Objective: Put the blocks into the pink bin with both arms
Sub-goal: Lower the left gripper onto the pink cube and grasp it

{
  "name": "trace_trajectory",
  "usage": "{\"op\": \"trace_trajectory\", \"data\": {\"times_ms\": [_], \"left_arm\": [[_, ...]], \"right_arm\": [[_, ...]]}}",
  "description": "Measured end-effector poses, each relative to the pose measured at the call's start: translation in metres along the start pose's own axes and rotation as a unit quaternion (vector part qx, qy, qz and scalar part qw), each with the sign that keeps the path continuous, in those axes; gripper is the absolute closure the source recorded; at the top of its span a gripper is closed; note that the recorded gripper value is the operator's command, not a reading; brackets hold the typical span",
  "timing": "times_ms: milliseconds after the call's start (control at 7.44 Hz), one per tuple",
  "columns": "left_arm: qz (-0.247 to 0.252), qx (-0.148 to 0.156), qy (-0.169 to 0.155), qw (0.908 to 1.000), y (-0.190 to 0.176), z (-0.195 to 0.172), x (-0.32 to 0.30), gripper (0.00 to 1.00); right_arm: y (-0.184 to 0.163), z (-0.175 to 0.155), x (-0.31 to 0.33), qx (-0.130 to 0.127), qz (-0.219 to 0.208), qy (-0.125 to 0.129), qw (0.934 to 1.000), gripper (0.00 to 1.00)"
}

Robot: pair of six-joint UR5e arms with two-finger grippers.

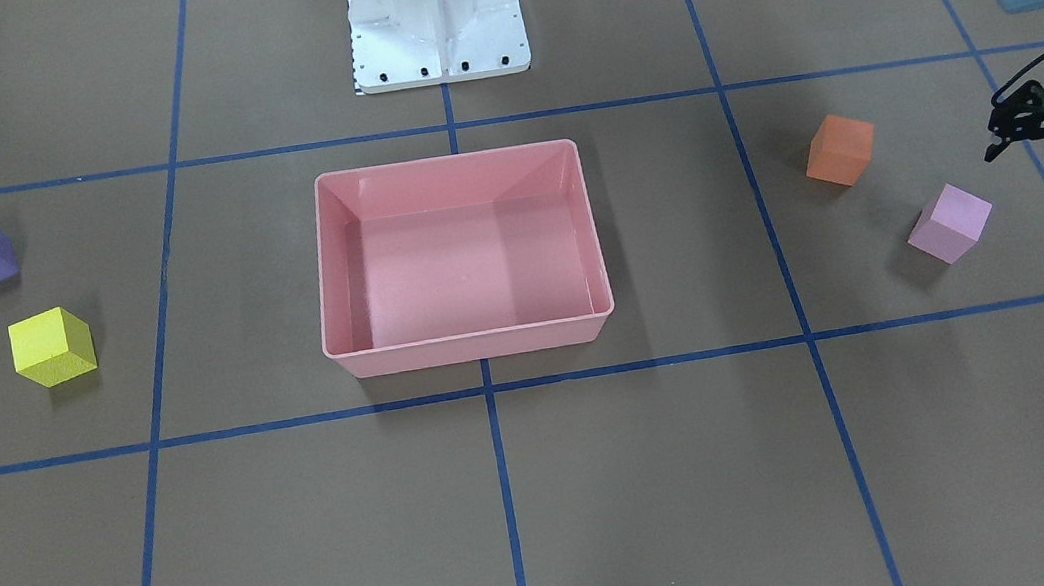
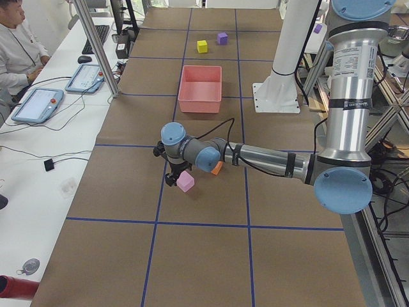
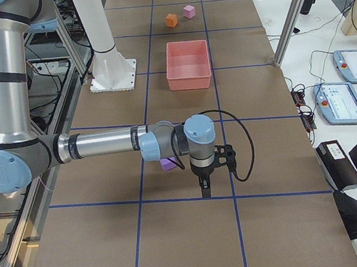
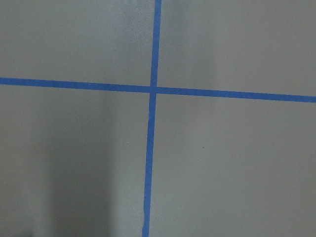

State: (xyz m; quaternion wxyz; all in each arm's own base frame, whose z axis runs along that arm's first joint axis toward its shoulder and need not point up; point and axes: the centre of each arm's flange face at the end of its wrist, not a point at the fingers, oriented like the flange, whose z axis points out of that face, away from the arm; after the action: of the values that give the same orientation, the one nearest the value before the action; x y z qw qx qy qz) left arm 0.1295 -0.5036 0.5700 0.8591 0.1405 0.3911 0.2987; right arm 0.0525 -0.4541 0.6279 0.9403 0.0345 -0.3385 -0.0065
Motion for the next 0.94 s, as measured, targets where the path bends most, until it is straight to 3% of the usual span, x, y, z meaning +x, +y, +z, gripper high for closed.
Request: {"op": "trace_trajectory", "data": {"times_ms": [403, 941], "left_arm": [[0.022, 0.004, 0.006, 0.9997, -0.007, 0.031, -0.007, 0.0], [0.011, 0.008, 0.014, 0.9998, -0.015, 0.053, 0.01, 0.01]], "right_arm": [[0.0, 0.0, 0.0, 0.0, 0.0, 0.0, 1.0, 0.0], [0.0, 0.0, 0.0, 0.0, 0.0, 0.0, 1.0, 0.0]]}}
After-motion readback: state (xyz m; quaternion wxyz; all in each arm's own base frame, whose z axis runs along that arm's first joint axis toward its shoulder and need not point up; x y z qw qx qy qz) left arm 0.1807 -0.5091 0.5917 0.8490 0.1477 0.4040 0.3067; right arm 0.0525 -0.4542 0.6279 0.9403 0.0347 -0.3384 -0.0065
